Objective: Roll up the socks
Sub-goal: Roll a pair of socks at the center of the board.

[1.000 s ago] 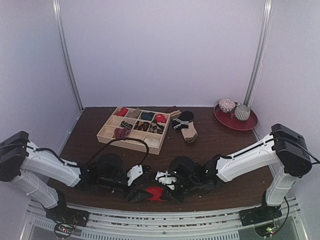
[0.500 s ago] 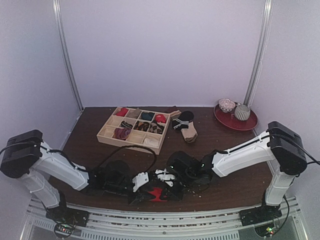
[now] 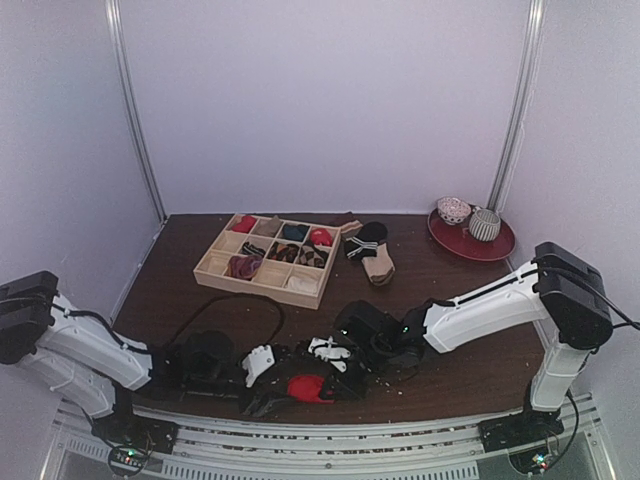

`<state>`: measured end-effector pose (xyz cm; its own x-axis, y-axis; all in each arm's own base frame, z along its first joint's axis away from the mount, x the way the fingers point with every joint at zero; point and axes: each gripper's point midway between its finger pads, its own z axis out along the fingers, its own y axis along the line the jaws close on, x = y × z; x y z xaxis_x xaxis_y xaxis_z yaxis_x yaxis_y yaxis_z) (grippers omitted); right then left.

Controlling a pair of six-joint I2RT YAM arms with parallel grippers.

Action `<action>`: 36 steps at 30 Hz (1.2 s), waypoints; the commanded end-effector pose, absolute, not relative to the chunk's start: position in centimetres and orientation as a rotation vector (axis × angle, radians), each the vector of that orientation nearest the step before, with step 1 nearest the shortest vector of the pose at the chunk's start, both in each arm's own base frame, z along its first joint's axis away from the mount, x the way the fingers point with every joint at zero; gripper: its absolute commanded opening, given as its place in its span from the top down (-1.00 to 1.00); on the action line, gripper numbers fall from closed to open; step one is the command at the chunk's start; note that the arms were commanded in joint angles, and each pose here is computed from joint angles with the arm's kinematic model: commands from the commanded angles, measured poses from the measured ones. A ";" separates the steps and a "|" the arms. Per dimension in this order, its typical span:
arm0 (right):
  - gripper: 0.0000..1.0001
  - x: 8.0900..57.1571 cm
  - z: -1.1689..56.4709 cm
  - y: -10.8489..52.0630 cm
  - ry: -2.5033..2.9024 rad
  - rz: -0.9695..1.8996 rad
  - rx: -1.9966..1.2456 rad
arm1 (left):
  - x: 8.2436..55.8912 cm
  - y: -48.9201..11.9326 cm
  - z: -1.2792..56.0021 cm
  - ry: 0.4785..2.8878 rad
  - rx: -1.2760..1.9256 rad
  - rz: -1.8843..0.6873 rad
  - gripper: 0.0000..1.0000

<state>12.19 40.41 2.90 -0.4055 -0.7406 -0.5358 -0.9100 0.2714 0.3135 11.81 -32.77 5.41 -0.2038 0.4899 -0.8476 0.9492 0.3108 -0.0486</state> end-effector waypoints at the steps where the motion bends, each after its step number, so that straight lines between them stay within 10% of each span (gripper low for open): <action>1: 0.74 9.7 -3.8 34.0 2.577 0.619 -1.603 | 12.9 -32.7 8.4 1.713 1.173 -0.772 -0.29; 21: 0.74 9.3 -4.3 33.6 2.668 0.634 -1.595 | 10.5 -35.1 5.7 1.679 1.327 -0.914 -0.06; 30: 0.74 9.4 -4.5 33.7 2.695 0.643 -1.578 | 10.8 -35.3 3.9 1.744 1.323 -0.906 1.00; 36: 0.55 10.2 -3.5 34.3 2.670 0.671 -1.541 | 12.4 -34.6 2.3 1.912 1.213 -0.849 1.00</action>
<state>12.19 40.80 2.87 -0.4557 -0.7406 -0.4938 -0.8761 0.2750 0.3961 11.25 -34.48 3.25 -0.2041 0.4560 -0.8663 0.9625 0.2551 -0.0925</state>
